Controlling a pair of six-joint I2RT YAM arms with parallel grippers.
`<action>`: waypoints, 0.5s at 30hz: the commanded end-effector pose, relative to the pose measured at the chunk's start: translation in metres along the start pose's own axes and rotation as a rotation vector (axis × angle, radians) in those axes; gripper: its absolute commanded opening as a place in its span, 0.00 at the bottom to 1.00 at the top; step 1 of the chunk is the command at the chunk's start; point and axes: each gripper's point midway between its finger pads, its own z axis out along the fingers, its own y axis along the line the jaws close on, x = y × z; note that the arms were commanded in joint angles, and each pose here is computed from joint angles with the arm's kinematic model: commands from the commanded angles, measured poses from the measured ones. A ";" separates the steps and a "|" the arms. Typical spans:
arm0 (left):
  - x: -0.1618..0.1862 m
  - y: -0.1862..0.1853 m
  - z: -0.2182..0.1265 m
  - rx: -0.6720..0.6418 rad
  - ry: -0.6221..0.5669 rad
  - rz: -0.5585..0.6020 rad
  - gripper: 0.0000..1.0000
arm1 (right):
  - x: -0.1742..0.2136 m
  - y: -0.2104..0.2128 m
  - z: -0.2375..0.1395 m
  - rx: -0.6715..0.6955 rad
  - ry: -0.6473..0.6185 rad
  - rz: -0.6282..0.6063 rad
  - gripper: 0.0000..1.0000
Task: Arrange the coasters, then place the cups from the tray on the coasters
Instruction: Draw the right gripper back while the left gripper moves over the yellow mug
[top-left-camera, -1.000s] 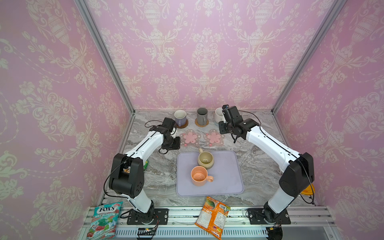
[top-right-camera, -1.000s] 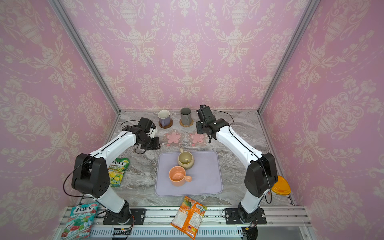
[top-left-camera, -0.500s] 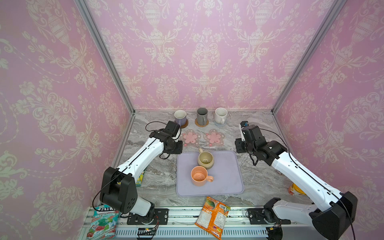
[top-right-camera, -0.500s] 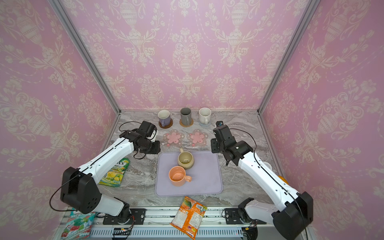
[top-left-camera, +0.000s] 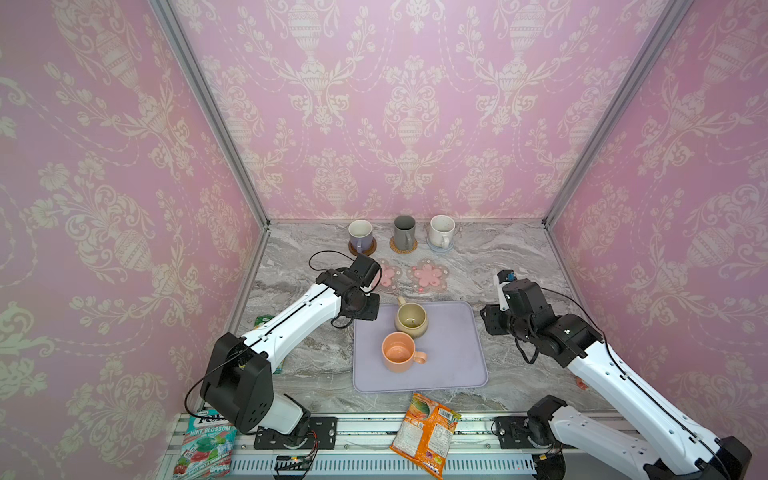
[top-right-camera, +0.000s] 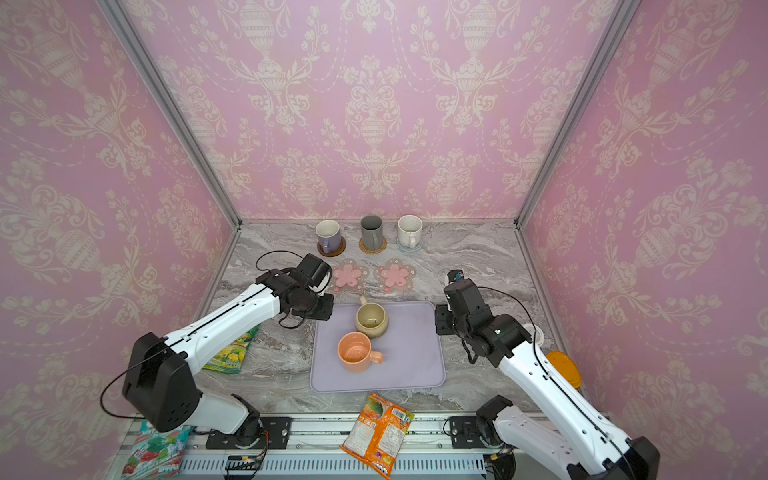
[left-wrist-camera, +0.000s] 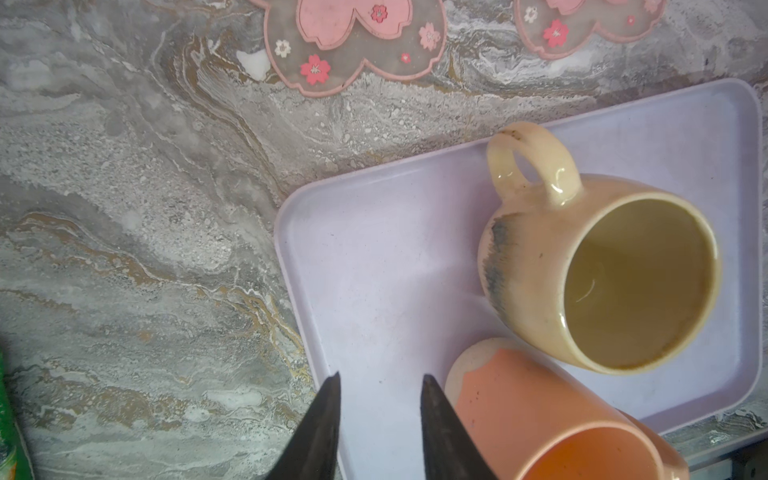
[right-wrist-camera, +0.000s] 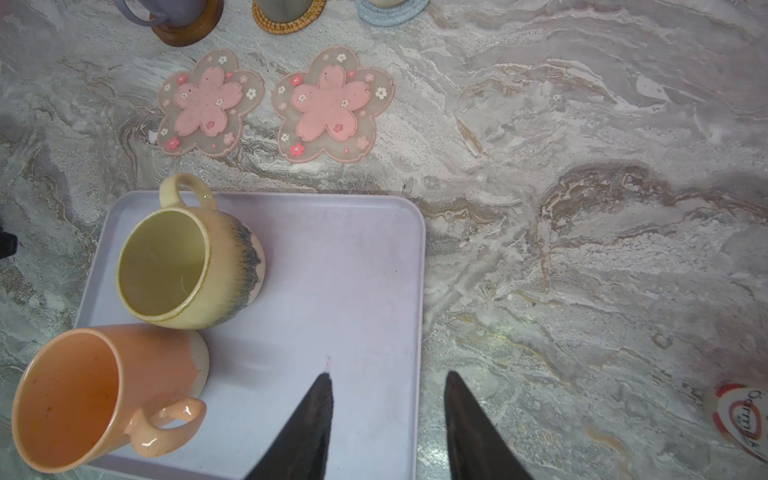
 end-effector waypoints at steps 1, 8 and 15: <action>-0.003 -0.002 0.009 -0.004 -0.016 -0.034 0.35 | 0.000 0.012 0.007 -0.045 0.020 0.022 0.46; -0.033 -0.022 0.041 0.010 0.004 0.020 0.34 | -0.004 0.024 0.024 -0.072 0.050 0.017 0.46; -0.062 -0.047 0.058 0.004 0.034 0.128 0.34 | -0.002 0.018 0.030 -0.020 0.086 -0.047 0.46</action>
